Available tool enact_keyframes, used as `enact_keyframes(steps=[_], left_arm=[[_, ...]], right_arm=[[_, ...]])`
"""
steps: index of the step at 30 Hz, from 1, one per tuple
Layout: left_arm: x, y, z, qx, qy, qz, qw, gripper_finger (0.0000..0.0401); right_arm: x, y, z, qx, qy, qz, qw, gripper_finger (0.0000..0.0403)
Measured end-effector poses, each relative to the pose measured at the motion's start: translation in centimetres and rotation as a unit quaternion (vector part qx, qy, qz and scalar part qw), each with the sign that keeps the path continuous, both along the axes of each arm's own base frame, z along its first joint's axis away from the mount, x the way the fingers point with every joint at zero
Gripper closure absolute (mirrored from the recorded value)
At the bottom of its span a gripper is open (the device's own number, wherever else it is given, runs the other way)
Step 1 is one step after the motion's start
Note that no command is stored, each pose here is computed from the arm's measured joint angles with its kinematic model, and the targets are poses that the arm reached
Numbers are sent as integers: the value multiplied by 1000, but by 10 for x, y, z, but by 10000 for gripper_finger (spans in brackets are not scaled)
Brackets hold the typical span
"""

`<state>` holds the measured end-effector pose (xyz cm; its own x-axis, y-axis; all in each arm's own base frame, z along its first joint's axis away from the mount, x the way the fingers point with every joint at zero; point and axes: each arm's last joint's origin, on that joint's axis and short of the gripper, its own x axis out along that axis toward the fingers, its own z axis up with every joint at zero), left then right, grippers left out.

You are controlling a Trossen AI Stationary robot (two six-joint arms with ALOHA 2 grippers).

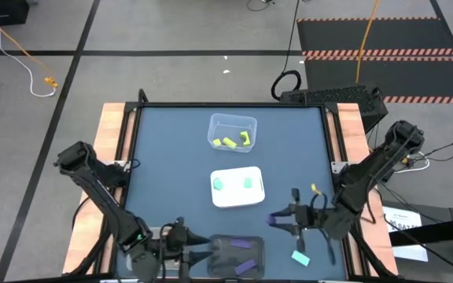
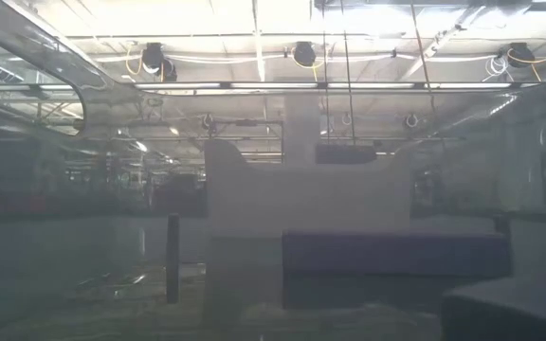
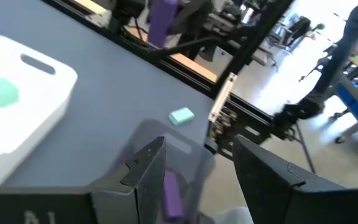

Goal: Sort & place blocks by color
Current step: Put the violet block into the black bin

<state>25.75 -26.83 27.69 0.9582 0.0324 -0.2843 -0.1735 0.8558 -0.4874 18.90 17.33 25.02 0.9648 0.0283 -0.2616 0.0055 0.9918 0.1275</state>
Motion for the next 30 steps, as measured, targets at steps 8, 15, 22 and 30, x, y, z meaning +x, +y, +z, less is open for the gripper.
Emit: enact_keyframes(steps=[8,15,22,30], left_arm=[[23,23,2,43,-5,28,999,215],[35,33,6,70,-17,24,997,215],[37,35,7,68,-16,21,997,215],[37,35,6,73,-13,19,997,215]], right_arm=[[21,-12,25,-41,-103,39,993,321],[24,-16,24,-40,-102,41,993,321],[30,-10,15,-10,-88,40,995,321],[54,22,-34,47,-69,86,993,321]])
